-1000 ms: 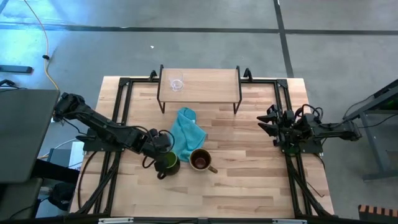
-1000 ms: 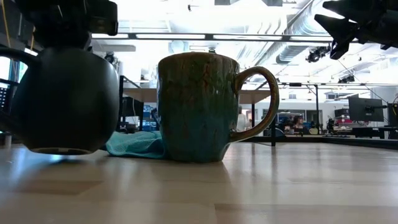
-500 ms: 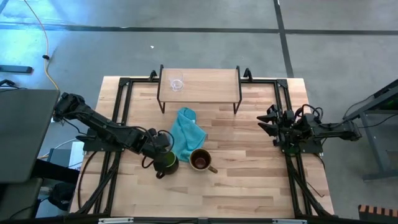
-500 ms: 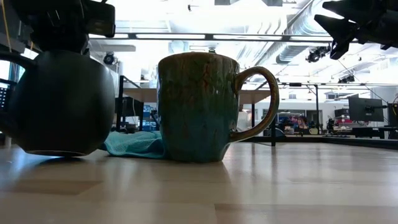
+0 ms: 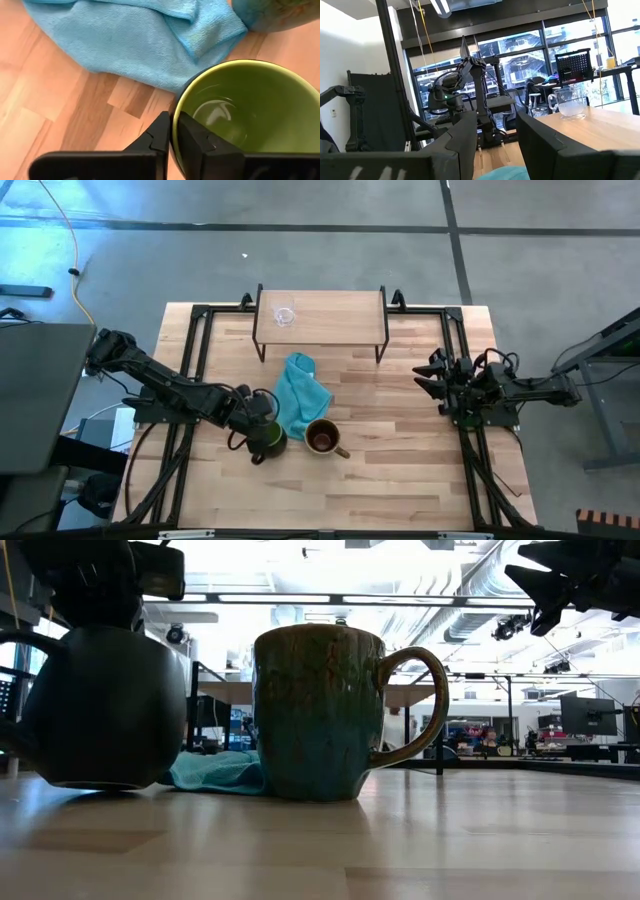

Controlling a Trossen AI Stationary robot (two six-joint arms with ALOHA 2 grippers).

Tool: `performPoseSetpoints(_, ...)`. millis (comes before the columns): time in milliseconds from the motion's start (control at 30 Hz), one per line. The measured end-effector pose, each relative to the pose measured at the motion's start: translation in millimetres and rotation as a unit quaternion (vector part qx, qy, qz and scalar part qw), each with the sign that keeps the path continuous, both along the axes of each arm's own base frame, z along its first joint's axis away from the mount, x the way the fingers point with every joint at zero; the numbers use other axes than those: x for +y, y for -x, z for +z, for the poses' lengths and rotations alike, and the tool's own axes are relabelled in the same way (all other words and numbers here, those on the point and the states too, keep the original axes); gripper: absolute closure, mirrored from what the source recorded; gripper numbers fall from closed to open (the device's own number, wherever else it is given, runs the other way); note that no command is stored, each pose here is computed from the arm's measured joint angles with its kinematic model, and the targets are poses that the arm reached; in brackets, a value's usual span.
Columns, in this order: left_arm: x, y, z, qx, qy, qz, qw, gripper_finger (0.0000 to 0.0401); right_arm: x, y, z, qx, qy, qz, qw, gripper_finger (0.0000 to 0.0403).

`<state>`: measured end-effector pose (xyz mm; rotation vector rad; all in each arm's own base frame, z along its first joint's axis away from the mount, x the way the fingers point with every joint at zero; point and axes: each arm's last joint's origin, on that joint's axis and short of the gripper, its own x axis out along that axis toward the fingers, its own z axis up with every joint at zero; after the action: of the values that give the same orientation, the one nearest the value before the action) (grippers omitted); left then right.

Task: Stack small to large cups/mugs on shelf
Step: Put the green mug on the shelf

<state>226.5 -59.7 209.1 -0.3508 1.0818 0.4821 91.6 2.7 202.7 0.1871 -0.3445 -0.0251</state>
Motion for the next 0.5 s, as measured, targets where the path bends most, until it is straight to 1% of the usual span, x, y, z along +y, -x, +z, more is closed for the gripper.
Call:
performPoseSetpoints(233,0.9,1.1,-0.3,0.004,-0.009,0.004,1.000,0.0350,0.0,0.0,0.0,0.000,0.000,0.000,1.000,0.0275)
performPoseSetpoints(500,1.9,2.8,-0.8,0.009,-0.018,0.017,1.000,0.0355,0.1,-0.1,-0.4,0.002,0.001,0.001,1.000,0.0275)
